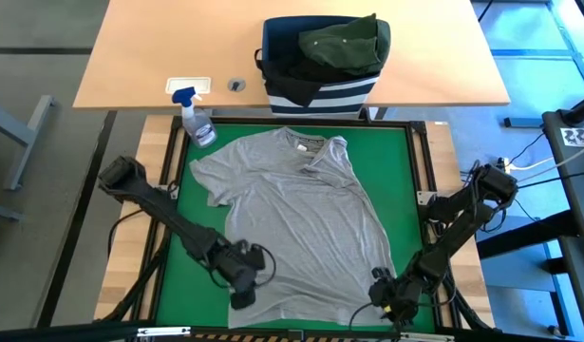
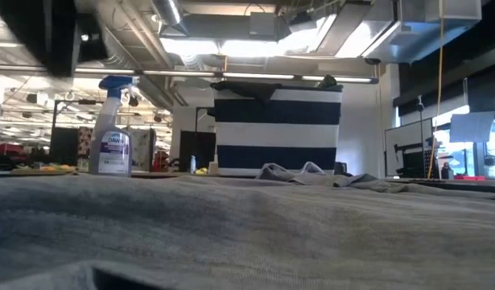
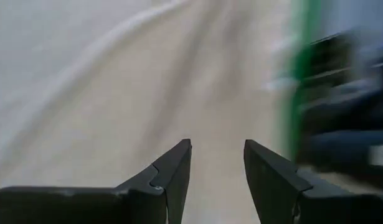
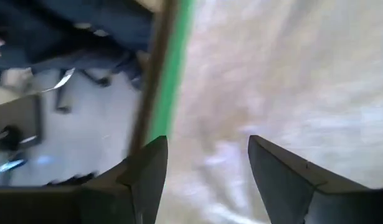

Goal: Fold Laundry from Bin
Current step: Fold the gray shirt

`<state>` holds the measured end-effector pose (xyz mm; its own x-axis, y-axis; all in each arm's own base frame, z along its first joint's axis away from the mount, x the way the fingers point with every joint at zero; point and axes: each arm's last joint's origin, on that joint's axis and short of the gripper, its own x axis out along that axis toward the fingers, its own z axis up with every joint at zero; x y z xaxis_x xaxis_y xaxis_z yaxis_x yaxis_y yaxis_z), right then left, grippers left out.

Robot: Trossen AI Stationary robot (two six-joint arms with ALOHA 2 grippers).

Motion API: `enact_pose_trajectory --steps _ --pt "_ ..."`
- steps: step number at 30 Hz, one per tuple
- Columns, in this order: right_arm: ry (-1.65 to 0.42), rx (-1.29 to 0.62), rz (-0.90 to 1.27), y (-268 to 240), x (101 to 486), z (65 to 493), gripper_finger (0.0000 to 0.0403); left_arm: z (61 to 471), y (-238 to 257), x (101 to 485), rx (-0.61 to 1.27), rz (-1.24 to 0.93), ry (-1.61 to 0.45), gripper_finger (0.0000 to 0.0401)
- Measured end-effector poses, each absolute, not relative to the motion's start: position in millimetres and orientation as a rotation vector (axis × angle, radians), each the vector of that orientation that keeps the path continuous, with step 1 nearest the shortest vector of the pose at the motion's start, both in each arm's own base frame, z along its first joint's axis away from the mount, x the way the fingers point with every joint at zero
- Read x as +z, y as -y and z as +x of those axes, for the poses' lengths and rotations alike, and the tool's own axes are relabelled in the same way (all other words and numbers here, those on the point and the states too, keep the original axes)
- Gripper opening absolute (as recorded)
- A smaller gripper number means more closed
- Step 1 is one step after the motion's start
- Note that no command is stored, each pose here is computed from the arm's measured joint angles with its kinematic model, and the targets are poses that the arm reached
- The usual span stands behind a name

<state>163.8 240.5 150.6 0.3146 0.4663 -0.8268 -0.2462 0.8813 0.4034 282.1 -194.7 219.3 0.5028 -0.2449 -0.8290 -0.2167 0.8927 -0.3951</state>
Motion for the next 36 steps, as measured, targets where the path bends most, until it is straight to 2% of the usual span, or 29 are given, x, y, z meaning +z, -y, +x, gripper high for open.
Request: enact_pose_trajectory --steps 5,14,23,27,33,36 --pt "-1.122 0.393 0.163 -237 149 164 0.0225 281 233 214 -0.159 -0.540 -0.957 0.0144" --pt "-1.071 0.332 0.141 -235 149 166 0.0225 279 259 153 -0.058 -0.523 -1.072 0.0144" --pt "-1.060 0.306 0.127 -234 149 166 0.0225 283 261 133 -0.032 -0.491 -1.095 0.0142" --pt "-1.052 0.284 0.142 -233 149 166 0.0225 280 259 131 -0.015 -0.469 -1.132 0.0111" --pt "-1.052 0.281 0.145 -233 149 166 0.0225 278 256 139 -0.020 -0.474 -1.151 0.0019" --pt "-1.051 0.281 0.145 -233 149 166 0.0225 275 254 151 -0.034 -0.484 -1.144 0.0006"
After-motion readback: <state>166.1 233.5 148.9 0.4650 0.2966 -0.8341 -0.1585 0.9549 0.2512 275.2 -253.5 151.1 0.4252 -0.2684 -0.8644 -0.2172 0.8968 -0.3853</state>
